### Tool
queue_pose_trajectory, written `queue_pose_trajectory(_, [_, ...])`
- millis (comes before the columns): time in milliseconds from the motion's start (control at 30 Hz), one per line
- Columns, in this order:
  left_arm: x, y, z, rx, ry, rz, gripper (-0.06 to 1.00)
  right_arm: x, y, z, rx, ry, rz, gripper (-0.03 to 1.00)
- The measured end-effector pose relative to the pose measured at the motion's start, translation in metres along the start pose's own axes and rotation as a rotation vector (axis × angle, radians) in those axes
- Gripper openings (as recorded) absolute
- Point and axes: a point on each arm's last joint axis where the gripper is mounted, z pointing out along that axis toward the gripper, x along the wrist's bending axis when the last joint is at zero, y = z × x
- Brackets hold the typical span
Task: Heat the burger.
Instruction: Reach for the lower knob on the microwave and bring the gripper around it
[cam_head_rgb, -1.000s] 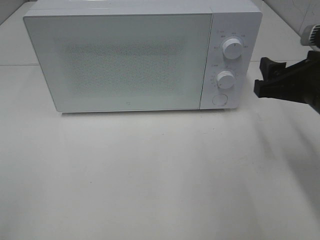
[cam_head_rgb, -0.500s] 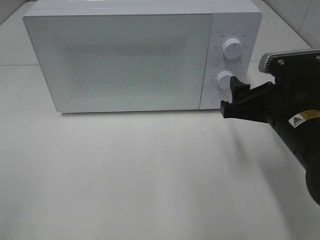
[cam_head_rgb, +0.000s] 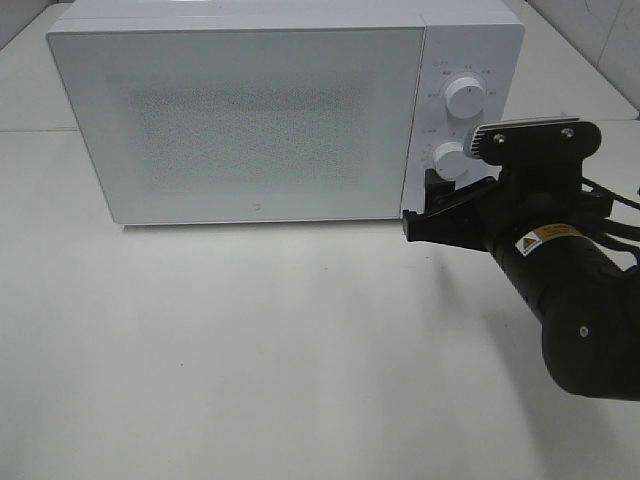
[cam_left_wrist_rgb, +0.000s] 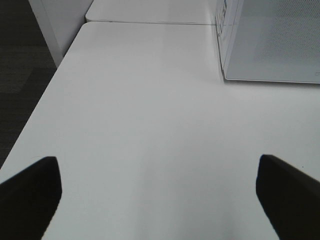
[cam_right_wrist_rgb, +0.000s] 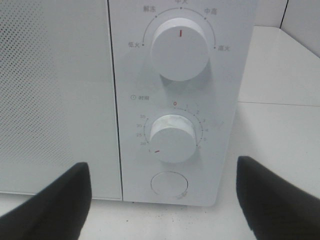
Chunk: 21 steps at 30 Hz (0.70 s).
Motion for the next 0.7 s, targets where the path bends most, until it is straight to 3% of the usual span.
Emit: queue_pose_trajectory(700, [0.0, 0.0, 0.0, 0.0, 0.0, 0.0, 0.98, 0.002, -0.006, 0.056, -0.04, -0.043, 0.036, 0.76])
